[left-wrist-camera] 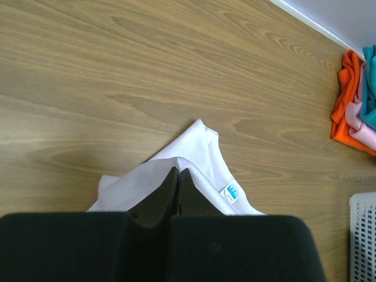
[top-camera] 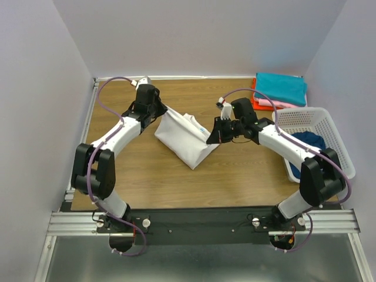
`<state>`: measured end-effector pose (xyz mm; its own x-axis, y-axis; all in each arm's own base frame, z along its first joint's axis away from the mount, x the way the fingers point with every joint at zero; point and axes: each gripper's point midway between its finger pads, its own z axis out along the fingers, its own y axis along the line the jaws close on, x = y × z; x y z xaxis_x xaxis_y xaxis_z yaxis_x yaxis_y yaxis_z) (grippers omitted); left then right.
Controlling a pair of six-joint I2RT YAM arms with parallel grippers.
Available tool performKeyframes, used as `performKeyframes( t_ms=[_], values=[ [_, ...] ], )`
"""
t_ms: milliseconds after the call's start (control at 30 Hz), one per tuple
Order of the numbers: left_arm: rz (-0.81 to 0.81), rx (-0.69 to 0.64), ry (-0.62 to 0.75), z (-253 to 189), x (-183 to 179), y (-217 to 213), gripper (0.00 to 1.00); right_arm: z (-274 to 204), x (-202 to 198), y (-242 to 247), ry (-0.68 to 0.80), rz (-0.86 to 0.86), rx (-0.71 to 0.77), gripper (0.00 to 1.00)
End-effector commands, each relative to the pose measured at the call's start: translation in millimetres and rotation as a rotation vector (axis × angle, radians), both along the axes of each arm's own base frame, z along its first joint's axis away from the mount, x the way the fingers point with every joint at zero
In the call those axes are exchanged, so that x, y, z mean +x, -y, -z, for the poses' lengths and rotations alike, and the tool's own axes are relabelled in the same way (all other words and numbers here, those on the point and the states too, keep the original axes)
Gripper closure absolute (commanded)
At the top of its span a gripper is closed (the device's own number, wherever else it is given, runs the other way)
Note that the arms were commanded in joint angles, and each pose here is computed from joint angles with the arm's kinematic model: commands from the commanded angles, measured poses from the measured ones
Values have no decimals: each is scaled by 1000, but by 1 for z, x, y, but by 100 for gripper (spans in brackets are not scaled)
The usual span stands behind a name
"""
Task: Fold and stack the t-shirts
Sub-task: Fold the tshirt
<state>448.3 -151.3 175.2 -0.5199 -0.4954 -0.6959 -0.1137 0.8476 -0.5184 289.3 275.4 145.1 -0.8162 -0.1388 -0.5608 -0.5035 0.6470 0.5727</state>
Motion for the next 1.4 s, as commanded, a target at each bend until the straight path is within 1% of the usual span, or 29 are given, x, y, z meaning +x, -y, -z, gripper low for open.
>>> performKeyframes(
  t_ms=[0, 133, 233, 367, 500, 533, 600, 867, 900, 1000, 1033, 1067, 1100, 1133, 1167, 1200, 1233, 1267, 1300, 1333, 1367],
  values=[
    [30, -2, 57, -11, 29, 10, 100, 9, 4, 12, -65, 5, 4, 87],
    [43, 4, 66, -10, 46, 22, 100, 17, 19, 27, -76, 47, -6, 87],
    [63, 4, 43, 4, 60, 33, 100, 27, 31, 34, -93, 64, -14, 87],
    [87, 9, 22, 19, 70, 41, 100, 38, 46, 45, -103, 101, -36, 86],
    [107, 16, 5, 32, 77, 50, 100, 52, 55, 56, -128, 141, -59, 84],
    [109, 22, -10, 41, 78, 51, 100, 53, 58, 58, -131, 153, -66, 83],
    [149, 6, -14, 43, 79, 60, 100, 59, 61, 61, -143, 170, -75, 83],
    [179, 14, -76, 76, 80, 68, 100, 82, 60, 70, -206, 204, -103, 82],
    [183, 14, -81, 78, 81, 69, 100, 84, 60, 71, -208, 208, -110, 82],
    [198, 22, -91, 81, 82, 71, 100, 94, 66, 80, -205, 258, -162, 66],
    [200, 25, -91, 80, 82, 71, 83, 93, 68, 81, -200, 262, -165, 62],
    [203, 27, -77, 73, 83, 72, 74, 92, 68, 80, -196, 256, -162, 51],
    [205, 28, -70, 69, 83, 73, 68, 90, 69, 80, -190, 251, -157, 46],
    [198, 33, -57, 62, 84, 71, 61, 87, 69, 79, -181, 248, -154, 31],
    [199, 36, -28, 47, 83, 72, 57, 84, 69, 79, -171, 246, -153, 30],
    [204, 45, -15, 42, 80, 74, 51, 76, 70, 79, -148, 243, -145, 9],
    [203, 57, 5, 34, 79, 74, 2, 74, 68, 80, -135, 236, -146, 0],
    [200, 62, 40, 16, 77, 73, 2, 72, 66, 81, -127, 233, -145, 0],
    [202, 72, 50, 13, 73, 74, 2, 64, 66, 81, -103, 233, -138, 0],
    [208, 72, 77, -2, 68, 74, 2, 60, 66, 83, -84, 229, -138, 0],
    [210, 76, 63, 3, 61, 71, 2, 57, 65, 82, -70, 225, -135, 0]
  ],
)
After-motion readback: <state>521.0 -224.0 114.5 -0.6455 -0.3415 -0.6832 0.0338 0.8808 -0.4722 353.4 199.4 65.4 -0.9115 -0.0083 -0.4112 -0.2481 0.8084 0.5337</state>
